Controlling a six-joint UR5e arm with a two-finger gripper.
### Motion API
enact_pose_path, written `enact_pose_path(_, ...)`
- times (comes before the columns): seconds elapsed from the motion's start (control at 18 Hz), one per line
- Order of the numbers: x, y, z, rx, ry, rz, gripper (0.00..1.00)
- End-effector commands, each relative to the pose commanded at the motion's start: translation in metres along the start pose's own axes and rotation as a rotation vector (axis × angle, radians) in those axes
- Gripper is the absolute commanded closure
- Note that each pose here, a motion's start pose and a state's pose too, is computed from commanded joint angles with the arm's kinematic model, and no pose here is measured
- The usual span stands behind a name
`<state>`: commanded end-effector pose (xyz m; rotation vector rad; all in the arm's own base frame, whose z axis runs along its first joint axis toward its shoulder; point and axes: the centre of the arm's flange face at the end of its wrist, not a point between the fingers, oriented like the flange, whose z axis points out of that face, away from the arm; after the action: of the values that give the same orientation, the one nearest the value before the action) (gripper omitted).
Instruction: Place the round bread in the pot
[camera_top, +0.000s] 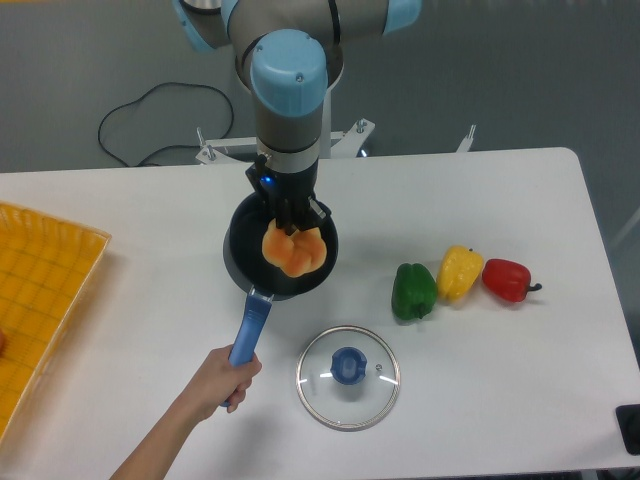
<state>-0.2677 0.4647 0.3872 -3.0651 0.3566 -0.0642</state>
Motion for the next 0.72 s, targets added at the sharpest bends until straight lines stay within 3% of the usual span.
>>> enact_pose_path(0.22,-0.001,0.000,0.001,-0.003,-0.002,0.002,0.35)
enact_pose_path(0.33,-0.002,0.000,0.001,-0.002,-0.003,0.000,0.19)
enact_pose_path(0.39,-0.005,0.000,-0.001,-0.003,-0.007,0.000,0.00)
enact_pose_path(0.72,-0.008,0.011,-0.009,-0.072,-0.071,-0.010,0.00)
